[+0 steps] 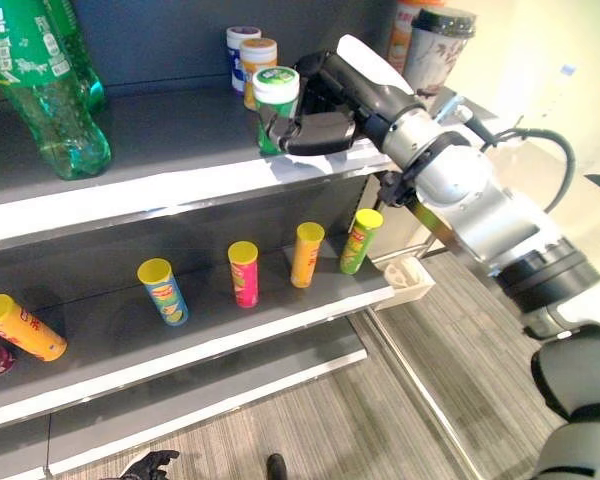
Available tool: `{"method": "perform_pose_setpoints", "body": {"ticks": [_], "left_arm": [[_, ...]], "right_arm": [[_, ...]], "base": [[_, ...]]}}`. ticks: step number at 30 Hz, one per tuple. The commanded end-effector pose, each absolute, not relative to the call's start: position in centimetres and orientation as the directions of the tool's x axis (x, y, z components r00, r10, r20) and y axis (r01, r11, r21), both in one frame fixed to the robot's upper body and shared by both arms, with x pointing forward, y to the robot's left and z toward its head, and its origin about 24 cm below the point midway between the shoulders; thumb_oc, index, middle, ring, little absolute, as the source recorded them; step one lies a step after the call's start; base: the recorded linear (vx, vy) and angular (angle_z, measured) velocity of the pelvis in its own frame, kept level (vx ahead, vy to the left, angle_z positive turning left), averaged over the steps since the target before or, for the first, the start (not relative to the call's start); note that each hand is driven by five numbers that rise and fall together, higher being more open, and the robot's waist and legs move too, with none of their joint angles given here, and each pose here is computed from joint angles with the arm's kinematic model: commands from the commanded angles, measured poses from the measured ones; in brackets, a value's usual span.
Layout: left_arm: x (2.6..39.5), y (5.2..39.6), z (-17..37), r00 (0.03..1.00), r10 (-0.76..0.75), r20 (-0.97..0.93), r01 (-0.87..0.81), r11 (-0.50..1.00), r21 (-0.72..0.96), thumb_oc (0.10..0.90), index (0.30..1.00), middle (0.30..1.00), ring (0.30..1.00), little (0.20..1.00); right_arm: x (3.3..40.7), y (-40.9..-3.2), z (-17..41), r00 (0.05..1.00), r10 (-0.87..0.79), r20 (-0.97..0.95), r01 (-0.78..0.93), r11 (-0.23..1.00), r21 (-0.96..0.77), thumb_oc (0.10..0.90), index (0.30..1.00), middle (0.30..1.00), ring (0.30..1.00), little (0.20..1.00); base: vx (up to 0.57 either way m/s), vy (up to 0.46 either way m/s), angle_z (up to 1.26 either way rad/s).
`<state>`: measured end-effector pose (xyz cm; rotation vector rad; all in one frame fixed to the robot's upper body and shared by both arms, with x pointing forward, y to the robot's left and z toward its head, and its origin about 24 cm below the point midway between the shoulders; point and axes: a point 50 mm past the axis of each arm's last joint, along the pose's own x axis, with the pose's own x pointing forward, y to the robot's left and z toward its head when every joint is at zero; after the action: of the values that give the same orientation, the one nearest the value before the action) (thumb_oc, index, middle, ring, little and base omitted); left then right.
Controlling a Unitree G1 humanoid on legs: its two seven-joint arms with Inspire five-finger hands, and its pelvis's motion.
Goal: Put the goods on the table back onto the shelves and tidy them up.
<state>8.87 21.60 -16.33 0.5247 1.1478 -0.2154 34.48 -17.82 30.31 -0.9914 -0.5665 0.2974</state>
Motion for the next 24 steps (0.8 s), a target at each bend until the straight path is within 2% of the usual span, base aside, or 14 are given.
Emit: {"method": "perform_pose_setpoints", "body": {"ticks": [1, 3, 24], "left_arm": [[6.71, 24.7, -16.24, 0.306, 0.17, -0.937, 0.465, 0.831, 0.303, 0.8, 0.9, 0.9, 0.9, 0.9], [6.66, 24.69, -16.25, 0.304, 0.169, -0.937, 0.465, 0.833, 0.301, 0.8, 0.9, 0.9, 0.9, 0.9], [7.43, 24.9, -16.05, 0.324, 0.175, -0.93, 0.451, 0.835, 0.315, 0.8, 0.9, 0.9, 0.9, 0.9]], "right_arm": [[34.22, -18.87, 36.11, 0.769, 0.399, 0.499, 0.211, 0.579, -0.788, 0.452, 0.378, 0.378, 0.378, 0.378], [34.34, -18.94, 35.9, 0.773, 0.39, 0.501, 0.218, 0.577, -0.787, 0.8, 0.9, 0.9, 0.9, 0.9], [33.94, -18.88, 36.36, 0.752, 0.38, 0.539, 0.28, 0.556, -0.782, 0.8, 0.9, 0.9, 0.9, 0.9]], "base": [[0.0, 0.0, 0.0], [0.0, 0.0, 0.0], [0.0, 0.0, 0.0]]}}
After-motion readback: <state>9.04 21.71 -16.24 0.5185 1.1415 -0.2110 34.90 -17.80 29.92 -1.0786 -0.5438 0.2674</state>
